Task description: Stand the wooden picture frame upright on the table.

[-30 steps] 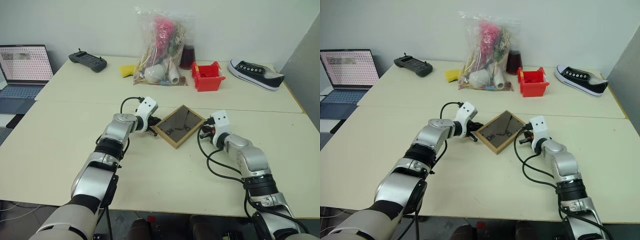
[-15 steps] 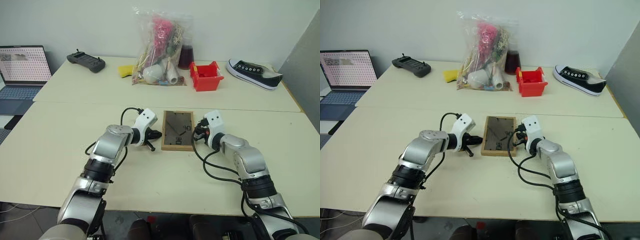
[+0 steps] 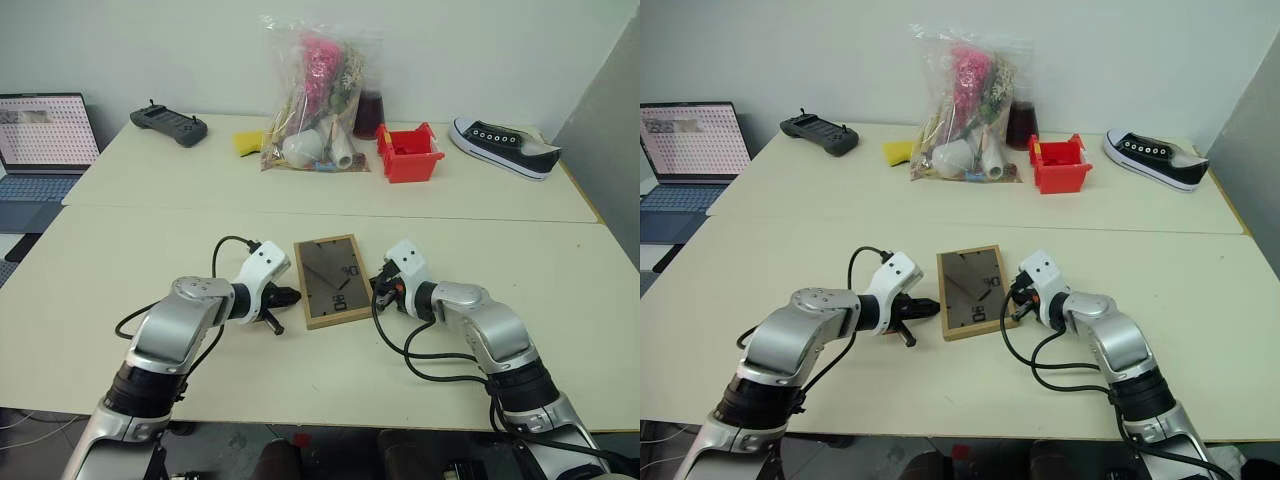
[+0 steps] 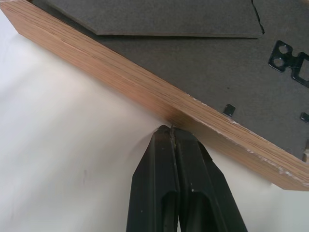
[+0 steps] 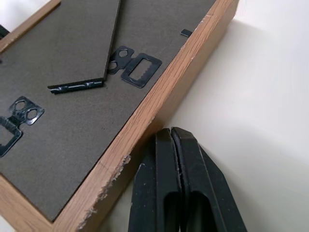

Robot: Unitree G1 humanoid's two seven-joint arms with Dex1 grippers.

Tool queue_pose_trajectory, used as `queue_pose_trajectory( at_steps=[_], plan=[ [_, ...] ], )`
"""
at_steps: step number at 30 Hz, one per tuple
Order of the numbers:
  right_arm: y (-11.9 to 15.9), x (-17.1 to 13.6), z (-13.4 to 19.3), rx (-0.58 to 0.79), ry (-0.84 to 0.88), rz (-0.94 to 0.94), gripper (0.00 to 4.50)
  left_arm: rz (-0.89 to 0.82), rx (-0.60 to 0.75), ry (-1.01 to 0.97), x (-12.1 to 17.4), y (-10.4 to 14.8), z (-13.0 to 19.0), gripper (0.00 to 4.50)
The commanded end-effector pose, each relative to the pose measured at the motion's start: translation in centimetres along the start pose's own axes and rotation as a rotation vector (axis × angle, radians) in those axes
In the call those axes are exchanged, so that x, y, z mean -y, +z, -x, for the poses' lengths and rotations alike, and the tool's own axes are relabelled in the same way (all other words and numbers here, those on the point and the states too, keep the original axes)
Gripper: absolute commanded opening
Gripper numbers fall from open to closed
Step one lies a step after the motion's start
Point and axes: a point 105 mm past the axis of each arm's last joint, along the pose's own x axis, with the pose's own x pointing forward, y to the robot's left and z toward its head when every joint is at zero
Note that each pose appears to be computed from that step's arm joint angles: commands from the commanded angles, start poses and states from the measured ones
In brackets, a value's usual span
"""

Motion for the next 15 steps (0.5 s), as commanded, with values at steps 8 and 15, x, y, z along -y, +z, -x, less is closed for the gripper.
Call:
queue_pose_trajectory(
  at_steps=[8, 15],
  plan=[
    [1.0, 3.7, 1.6, 0.034, -0.053, 0.183, 0.00, 0.405, 0.160, -0.308, 1.6, -0.5, 6.0, 0.88],
    [0.6, 2.9, 1.1, 0.025, 0.011, 0.227, 0.00, 0.735, 0.198, -0.435, 1.2, -0.3, 6.5, 2.32]
  ],
)
